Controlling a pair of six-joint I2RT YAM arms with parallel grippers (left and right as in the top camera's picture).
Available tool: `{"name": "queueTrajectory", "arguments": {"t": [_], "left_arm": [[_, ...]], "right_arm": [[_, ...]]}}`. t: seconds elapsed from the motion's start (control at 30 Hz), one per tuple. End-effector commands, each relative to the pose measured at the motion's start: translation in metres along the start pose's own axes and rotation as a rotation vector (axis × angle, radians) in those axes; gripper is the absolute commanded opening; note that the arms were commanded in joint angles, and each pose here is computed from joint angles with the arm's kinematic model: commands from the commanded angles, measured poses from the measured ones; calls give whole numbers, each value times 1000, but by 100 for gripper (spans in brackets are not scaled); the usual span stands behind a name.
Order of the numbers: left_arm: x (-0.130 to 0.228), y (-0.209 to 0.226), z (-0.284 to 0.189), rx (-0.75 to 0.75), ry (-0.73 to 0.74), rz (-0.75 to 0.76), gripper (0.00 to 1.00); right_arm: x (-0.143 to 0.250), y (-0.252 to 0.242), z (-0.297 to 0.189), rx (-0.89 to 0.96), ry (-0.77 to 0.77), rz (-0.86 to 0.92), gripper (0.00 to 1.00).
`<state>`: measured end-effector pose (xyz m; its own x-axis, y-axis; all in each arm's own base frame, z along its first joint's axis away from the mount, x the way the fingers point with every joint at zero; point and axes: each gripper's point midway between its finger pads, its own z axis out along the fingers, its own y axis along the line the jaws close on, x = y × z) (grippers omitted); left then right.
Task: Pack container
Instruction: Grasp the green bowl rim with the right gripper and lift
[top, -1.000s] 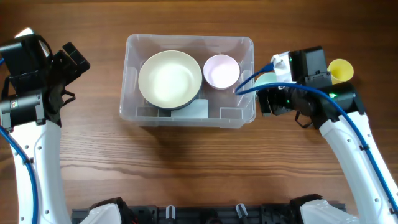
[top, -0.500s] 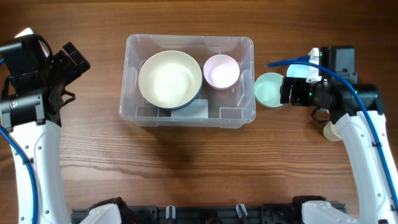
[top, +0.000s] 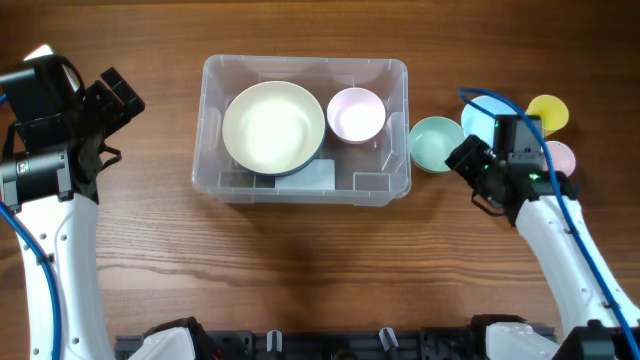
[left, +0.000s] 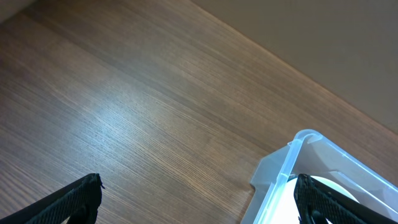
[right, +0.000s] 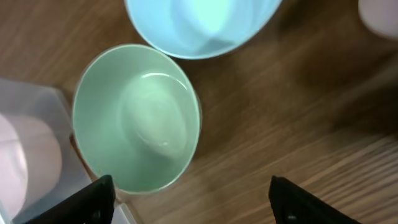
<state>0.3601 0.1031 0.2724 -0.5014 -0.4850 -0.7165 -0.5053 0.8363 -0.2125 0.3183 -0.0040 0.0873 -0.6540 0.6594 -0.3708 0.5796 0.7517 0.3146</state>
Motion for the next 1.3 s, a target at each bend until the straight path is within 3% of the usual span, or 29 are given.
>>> {"name": "queueTrajectory", "arguments": {"t": [0.0,0.37,0.47,0.57,0.83,0.97,1.03,1.13,1.27], "left_arm": [[-4,-2,-4,13,-10,-13,100],[-4,-2,-4,13,-10,-13,100],[-4,-2,-4,13,-10,-13,100],[-4,-2,-4,13,-10,-13,100],[-4,-2,-4,13,-10,-13,100],[-4,-2,-4,13,-10,-13,100],[-4,-2,-4,13,-10,-13,100],[-4,-2,-4,13,-10,-13,100],[-4,-2,-4,13,-10,-13,100]], "right_arm": [[7,-6,17,-13,-8,117,75],[11,-4,54,-17,26,138,66],[14,1,67,-36,47,138,58],[16,1,74,-39,62,138,43],[18,-1,75,-31,69,131,35],[19,-4,75,-15,68,131,22],[19,-5,75,-12,66,131,21],[20,-4,75,-18,72,131,4],[21,-1,74,-31,81,132,4]]}}
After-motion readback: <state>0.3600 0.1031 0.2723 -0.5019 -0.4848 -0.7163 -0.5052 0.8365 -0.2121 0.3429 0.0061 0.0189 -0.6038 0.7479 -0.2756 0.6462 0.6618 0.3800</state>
